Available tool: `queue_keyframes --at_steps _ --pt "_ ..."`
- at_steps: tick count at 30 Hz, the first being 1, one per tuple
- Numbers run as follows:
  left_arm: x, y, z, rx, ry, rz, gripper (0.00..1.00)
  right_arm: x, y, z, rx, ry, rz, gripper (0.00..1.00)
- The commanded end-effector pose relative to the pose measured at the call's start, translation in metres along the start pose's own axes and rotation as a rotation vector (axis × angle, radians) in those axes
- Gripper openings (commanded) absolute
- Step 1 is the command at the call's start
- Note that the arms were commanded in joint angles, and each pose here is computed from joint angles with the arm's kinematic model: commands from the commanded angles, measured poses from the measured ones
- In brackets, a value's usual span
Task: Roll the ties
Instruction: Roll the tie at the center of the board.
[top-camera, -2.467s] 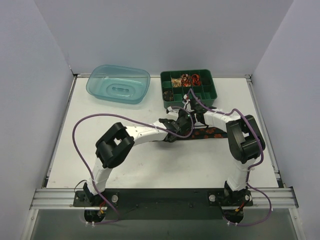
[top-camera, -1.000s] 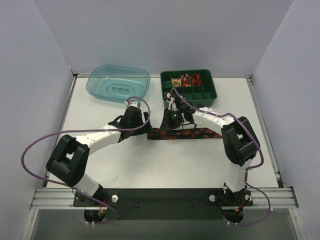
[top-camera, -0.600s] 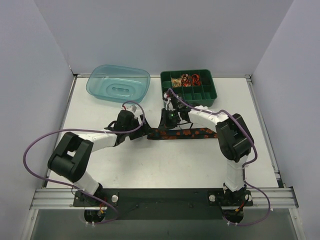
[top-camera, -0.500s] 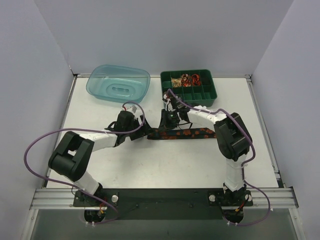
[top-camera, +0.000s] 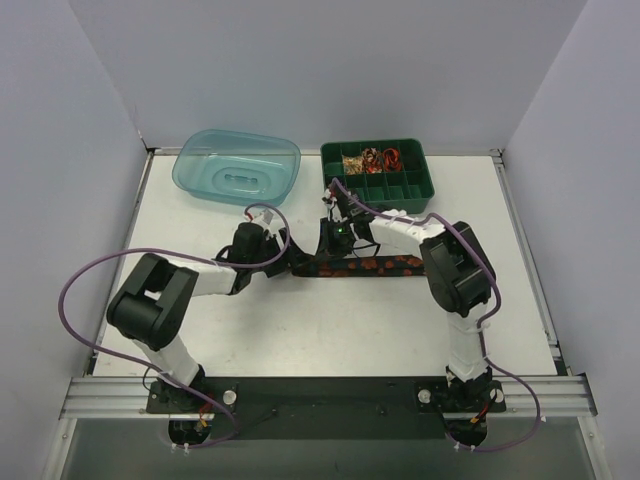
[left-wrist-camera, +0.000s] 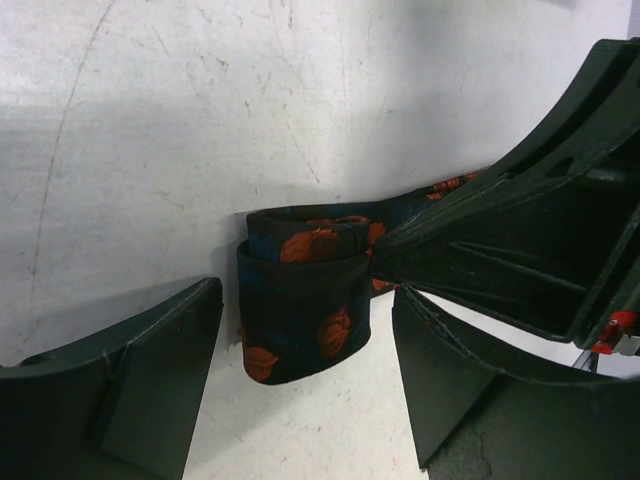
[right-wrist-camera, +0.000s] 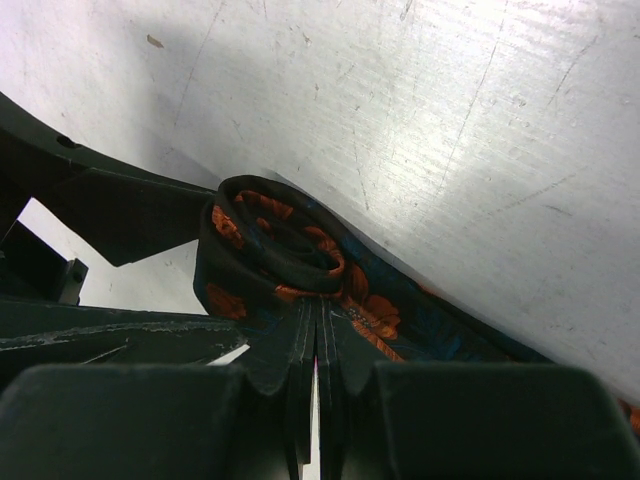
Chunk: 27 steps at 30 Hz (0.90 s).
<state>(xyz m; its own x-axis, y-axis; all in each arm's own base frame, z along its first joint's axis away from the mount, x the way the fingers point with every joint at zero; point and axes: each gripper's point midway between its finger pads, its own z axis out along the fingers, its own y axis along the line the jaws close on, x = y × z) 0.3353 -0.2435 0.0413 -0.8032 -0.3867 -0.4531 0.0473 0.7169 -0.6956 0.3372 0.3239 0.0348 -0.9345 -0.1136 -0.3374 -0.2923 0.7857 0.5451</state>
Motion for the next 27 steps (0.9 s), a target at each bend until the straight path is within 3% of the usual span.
queue_keyframes --at_steps 1,10,13,19,24,27 --pt "0.003 0.007 0.009 0.02 -0.005 -0.003 0.77 -0.005 0.002 0.004 0.01 -0.005 0.0 0.0" --pt "0.006 0.004 0.018 0.083 -0.012 -0.017 0.67 -0.002 -0.002 0.013 0.012 0.013 0.012 0.0" --pt "0.006 0.002 0.02 0.098 -0.013 -0.019 0.59 -0.002 -0.002 0.015 0.009 0.017 0.02 0.0" --pt "0.003 -0.003 0.02 0.126 -0.029 -0.015 0.35 -0.002 0.001 0.017 -0.008 0.022 0.024 0.0" --pt "0.002 -0.003 0.022 0.114 -0.018 -0.017 0.0 -0.005 0.006 0.011 -0.015 0.007 0.016 0.0" --pt "0.001 0.002 0.021 0.063 -0.001 0.005 0.0 -0.008 0.01 0.003 -0.029 -0.007 0.016 0.0"
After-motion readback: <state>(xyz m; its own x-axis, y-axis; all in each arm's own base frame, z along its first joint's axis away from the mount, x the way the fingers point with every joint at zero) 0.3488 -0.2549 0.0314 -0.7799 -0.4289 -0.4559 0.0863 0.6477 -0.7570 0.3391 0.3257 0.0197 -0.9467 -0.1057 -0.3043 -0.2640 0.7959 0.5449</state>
